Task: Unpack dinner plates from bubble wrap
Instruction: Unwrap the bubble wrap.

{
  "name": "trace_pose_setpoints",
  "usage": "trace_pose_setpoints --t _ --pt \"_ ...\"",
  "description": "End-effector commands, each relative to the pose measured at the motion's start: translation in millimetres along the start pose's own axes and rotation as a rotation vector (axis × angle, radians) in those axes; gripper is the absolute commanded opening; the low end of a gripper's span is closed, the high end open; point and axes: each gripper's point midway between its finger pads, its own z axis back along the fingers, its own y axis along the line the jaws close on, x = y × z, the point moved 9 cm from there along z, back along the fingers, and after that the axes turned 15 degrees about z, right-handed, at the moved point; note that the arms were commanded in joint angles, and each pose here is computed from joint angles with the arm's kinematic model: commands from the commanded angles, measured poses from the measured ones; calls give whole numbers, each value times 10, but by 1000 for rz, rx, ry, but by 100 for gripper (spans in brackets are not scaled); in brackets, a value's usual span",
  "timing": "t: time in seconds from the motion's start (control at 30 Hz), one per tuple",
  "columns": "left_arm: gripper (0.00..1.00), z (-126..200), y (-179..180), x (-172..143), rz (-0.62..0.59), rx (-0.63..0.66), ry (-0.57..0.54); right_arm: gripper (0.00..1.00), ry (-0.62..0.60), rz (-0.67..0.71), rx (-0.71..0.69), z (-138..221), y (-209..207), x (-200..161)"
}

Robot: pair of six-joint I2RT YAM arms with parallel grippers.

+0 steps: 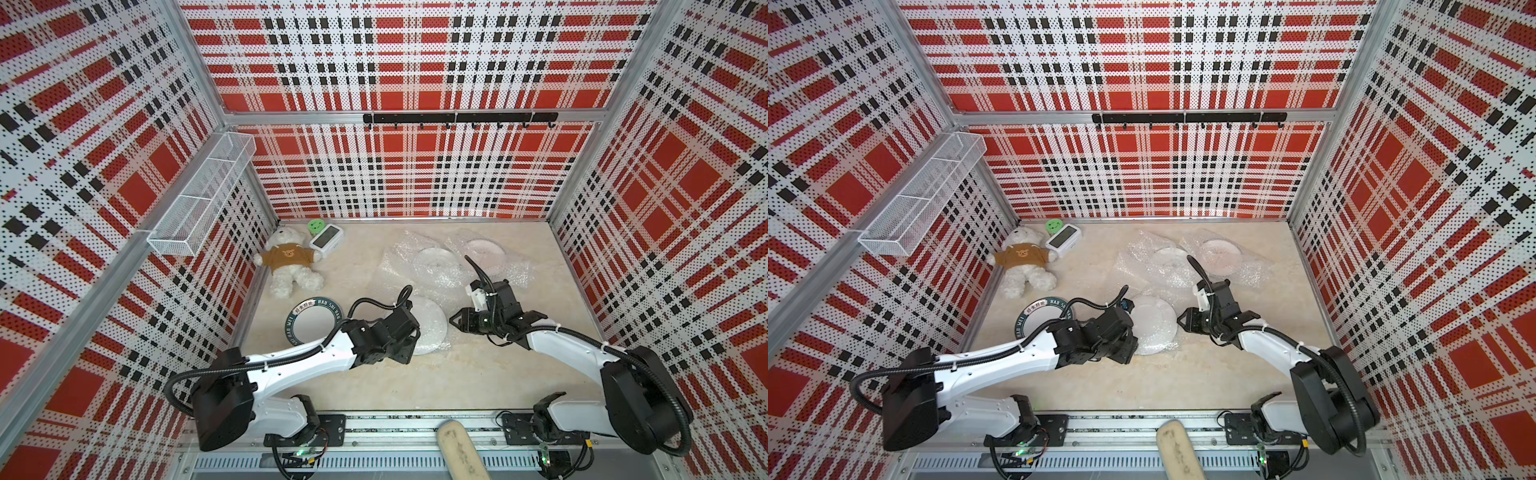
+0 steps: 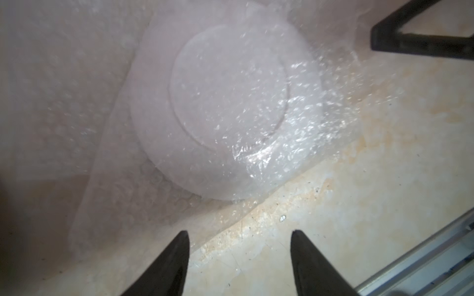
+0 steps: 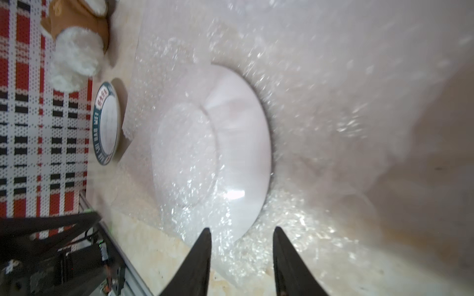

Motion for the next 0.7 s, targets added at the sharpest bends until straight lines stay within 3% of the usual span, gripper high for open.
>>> trace_pose_setpoints --t 0.0,0.17,0.4,0.67 --pt "59 -148 113 -61 109 -59 69 43 -6 10 88 -86 104 -24" --pt "53 -239 362 -160 208 -81 101 53 40 -2 132 -122 165 -182" --pt "51 -381 329 -201 169 -64 155 52 100 -73 86 -152 91 -407" --pt "51 -504 199 -265 120 -67 187 60 90 -105 144 11 136 -574"
